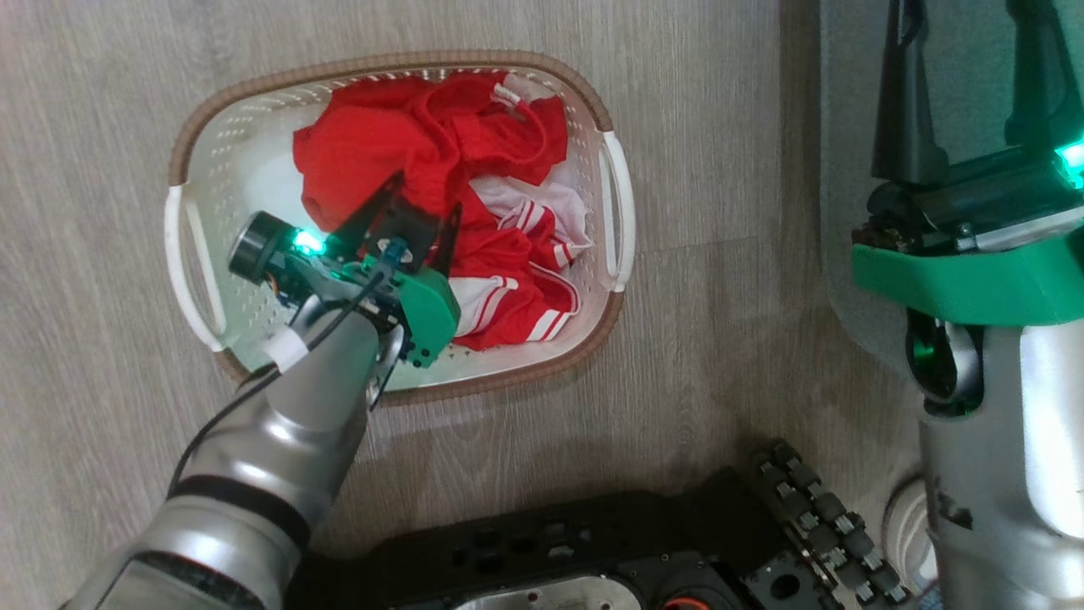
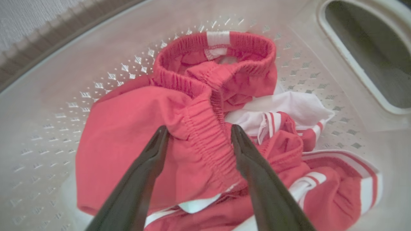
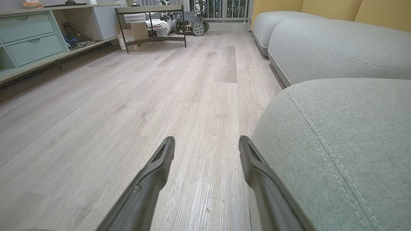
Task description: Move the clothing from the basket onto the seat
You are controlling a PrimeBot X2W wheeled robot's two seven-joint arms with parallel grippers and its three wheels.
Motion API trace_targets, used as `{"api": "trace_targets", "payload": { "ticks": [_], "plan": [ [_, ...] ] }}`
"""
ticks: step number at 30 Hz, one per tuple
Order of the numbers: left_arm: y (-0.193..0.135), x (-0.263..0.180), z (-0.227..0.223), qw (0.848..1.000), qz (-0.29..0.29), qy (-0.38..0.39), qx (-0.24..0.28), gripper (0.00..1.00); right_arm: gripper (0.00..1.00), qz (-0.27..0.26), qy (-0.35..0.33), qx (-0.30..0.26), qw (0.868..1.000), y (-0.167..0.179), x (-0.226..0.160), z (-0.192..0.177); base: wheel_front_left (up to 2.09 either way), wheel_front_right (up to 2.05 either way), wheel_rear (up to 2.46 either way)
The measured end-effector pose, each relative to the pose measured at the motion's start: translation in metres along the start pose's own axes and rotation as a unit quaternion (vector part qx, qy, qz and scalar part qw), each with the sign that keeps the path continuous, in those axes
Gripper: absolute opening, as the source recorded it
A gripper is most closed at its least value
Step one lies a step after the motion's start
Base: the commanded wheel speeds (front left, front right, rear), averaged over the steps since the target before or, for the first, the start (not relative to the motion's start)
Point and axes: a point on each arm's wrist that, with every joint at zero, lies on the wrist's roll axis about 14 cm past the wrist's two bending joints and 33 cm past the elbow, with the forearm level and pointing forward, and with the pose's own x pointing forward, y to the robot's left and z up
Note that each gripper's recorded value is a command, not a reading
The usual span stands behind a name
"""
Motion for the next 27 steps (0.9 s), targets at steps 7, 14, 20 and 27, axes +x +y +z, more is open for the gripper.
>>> {"api": "trace_targets", "payload": {
  "ticks": [7, 14, 20, 27],
  "plan": [
    [0.010, 0.007, -0.007, 1.000, 0.021, 0.013, 0.005, 0.54, 1.00, -0.002, 0.005, 0.001, 1.000, -0.002, -0.001, -0.005, 0.00, 0.00, 0.00],
    [0.013, 0.001, 0.012, 0.999, 0.031, -0.008, -0.008, 0.00, 1.00, -0.003, -0.007, 0.008, 1.000, -0.001, -0.001, 0.008, 0.00, 0.00, 0.00],
    [0.012, -0.018, 0.041, 0.998, 0.040, -0.044, -0.022, 0.00, 1.00, 0.003, -0.024, 0.016, 1.000, 0.005, -0.002, 0.030, 0.00, 0.00, 0.00],
    [0.010, -0.054, 0.079, 0.994, 0.057, -0.094, -0.026, 0.00, 1.00, 0.008, -0.044, 0.025, 0.999, 0.013, -0.013, 0.063, 0.00, 0.00, 0.00]
  ]
}}
